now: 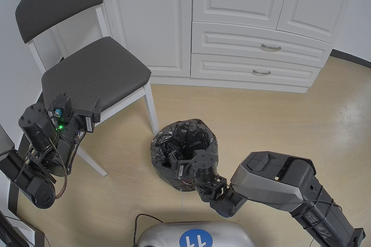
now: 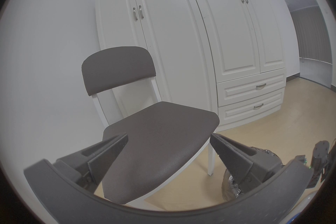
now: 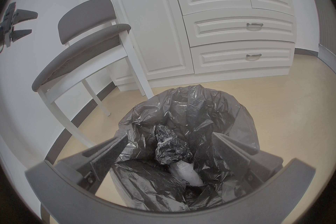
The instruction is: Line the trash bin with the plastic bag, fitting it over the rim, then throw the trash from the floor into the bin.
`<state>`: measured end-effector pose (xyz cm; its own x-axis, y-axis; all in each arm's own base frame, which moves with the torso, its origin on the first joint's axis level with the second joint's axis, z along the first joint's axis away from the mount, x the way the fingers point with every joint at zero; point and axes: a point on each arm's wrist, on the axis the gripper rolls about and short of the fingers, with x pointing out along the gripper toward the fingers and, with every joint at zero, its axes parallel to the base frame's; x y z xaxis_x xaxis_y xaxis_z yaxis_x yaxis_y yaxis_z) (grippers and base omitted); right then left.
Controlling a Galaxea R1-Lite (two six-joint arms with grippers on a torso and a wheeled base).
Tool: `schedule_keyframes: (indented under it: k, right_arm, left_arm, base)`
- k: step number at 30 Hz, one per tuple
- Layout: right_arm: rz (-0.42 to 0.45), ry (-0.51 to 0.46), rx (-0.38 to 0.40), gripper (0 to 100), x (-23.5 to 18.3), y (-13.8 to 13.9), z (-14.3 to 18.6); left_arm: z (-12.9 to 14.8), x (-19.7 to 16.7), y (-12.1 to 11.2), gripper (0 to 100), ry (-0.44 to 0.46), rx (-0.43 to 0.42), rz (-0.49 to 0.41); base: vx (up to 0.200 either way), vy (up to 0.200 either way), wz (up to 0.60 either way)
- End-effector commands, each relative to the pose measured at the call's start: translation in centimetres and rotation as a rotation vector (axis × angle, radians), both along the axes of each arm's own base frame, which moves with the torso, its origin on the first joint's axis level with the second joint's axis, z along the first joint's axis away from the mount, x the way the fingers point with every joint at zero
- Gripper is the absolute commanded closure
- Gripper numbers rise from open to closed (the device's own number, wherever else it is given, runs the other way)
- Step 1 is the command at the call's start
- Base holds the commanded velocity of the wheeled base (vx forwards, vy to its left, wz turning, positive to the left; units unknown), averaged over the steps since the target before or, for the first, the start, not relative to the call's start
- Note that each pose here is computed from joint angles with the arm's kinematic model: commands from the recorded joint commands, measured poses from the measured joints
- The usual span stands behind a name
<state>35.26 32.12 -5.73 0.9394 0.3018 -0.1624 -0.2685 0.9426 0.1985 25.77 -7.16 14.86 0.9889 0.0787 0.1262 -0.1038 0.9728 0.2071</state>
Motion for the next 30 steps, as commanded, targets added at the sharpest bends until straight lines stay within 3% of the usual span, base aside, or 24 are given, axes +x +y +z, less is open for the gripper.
schedule_keyframes:
  k: [1, 10, 16, 30]
  right_arm:
    - [-0.001, -0.021, 0.019, 0, -0.1, -0.2, 2.1]
    - [-0.023, -0.072, 0.008, 0, -0.6, -3.1, 8.1]
    - [-0.091, -0.118, -0.048, 0, 0.5, -6.7, 11.4]
    - [-0.206, 0.069, -0.201, 0, 5.3, -11.5, 6.2]
  left_arm:
    - [0.0, 0.0, 0.0, 0, 0.0, 0.0, 0.001]
    - [0.0, 0.0, 0.0, 0, 0.0, 0.0, 0.001]
    - [0.3, -0.2, 0.1, 0, -0.009, -0.004, -0.001]
    - [0.3, -0.3, 0.1, 0, -0.009, -0.003, -0.003]
  base:
    - [0.0, 0.0, 0.0]
    - [0.0, 0.0, 0.0]
    - [0.0, 0.0, 0.0]
    - [0.0, 0.0, 0.0]
